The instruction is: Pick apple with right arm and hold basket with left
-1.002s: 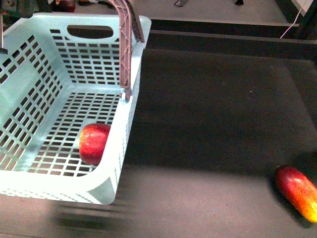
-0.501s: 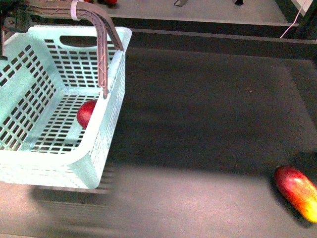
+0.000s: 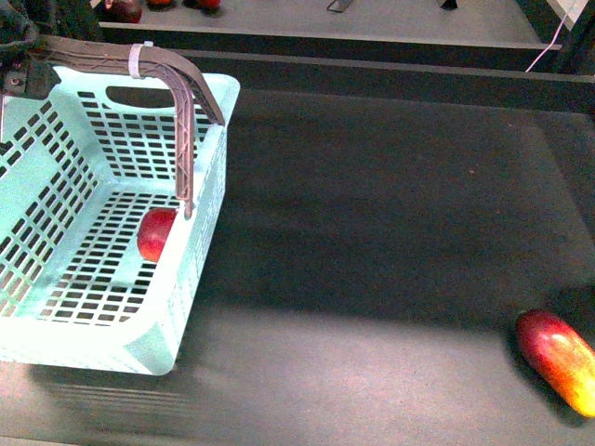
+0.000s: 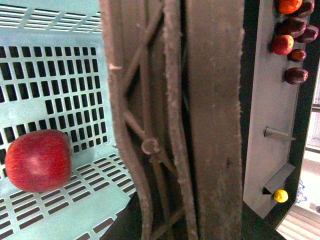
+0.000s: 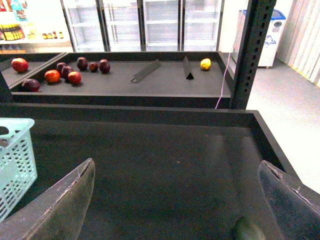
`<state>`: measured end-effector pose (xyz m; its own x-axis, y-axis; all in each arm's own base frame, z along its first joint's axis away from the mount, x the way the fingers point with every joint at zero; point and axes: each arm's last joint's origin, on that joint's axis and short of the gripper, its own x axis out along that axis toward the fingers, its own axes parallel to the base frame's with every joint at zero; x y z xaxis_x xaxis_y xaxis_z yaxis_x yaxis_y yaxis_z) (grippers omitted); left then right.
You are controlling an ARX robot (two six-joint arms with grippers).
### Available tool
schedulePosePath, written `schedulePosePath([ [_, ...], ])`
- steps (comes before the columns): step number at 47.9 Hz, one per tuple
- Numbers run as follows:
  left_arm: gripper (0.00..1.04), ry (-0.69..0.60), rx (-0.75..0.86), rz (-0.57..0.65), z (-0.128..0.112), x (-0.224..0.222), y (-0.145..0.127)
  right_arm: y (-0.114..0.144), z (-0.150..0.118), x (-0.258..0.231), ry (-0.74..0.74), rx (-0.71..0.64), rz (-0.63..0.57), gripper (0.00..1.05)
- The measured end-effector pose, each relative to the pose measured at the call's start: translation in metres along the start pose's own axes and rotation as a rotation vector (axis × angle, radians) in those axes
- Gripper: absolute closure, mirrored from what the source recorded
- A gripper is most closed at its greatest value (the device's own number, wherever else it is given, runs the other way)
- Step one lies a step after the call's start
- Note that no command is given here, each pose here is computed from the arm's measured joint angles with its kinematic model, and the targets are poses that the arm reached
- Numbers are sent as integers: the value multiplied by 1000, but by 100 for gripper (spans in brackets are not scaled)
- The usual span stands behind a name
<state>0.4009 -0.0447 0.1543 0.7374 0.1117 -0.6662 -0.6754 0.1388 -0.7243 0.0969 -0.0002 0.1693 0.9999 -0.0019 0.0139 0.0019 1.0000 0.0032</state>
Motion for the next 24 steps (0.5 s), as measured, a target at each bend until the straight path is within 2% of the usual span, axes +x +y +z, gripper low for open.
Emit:
schedulePosePath([
  [3, 87, 4, 3, 4, 0, -1, 2, 0, 0, 0, 0, 0, 0, 9],
  [9, 69, 28, 16, 29, -3, -2, 12, 0, 0, 0, 0, 0, 0, 9],
  [13, 53, 28, 25, 31, -6, -11, 15, 0, 0, 0, 0, 0, 0, 9],
  [16, 46, 14, 27, 18, -6, -19, 13, 0, 0, 0, 0, 0, 0, 9],
  [24, 11, -47, -14, -58, -5, -73, 5, 0, 0, 0, 0, 0, 0, 9],
])
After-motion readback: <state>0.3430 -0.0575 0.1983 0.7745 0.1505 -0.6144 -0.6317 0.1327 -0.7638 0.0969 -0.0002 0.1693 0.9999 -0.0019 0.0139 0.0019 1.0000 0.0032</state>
